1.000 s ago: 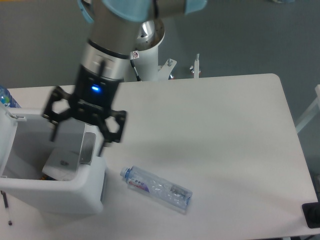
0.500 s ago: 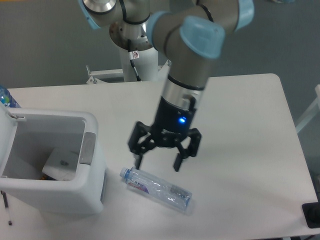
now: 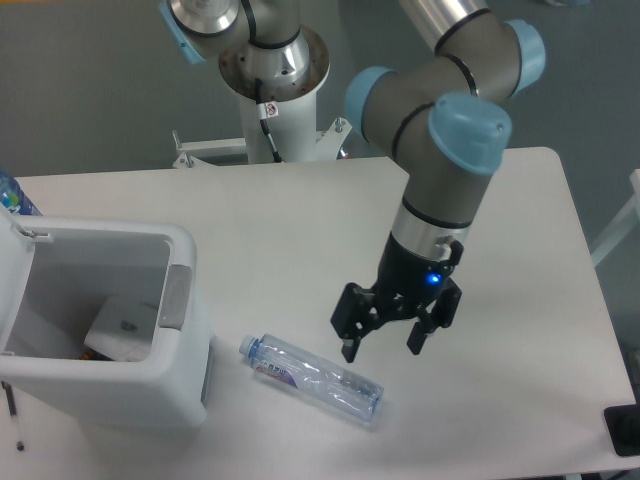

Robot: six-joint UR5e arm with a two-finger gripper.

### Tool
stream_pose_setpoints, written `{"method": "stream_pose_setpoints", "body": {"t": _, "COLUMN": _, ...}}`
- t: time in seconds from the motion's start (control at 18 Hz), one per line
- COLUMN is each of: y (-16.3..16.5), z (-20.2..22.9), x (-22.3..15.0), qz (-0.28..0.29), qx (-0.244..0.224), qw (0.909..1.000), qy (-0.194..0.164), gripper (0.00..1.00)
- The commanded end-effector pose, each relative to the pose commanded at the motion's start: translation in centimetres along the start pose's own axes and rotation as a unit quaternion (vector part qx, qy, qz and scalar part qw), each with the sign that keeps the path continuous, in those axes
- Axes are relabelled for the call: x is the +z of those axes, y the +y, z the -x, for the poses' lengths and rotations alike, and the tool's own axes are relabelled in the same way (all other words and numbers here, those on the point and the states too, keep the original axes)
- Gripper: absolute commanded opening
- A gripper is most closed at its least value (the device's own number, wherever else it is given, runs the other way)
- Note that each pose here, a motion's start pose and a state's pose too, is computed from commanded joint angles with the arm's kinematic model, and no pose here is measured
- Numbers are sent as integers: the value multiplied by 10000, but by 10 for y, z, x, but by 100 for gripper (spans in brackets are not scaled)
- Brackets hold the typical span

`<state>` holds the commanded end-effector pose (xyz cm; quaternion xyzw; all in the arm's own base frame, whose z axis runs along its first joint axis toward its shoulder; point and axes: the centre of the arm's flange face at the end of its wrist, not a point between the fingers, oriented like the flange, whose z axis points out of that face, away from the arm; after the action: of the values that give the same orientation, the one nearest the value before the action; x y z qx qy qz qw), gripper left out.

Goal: Place the trash in the trash can
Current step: 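Move the gripper back over the clear water bottle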

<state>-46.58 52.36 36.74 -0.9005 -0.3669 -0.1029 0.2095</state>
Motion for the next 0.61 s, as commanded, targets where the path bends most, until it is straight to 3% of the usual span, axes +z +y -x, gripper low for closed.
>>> {"method": "stream_pose_setpoints", "body": {"t": 0.33, "y": -13, "z": 10, "x": 24, "qz": 309, "qx": -523, "qw": 9979, "qy": -241, "gripper": 100}}
{"method": "stream_pose_setpoints", "body": {"t": 0.61, "y": -27, "z": 3, "x": 52, "qz": 822, "qx": -978, "qw": 9903, "qy": -542, "gripper": 100}}
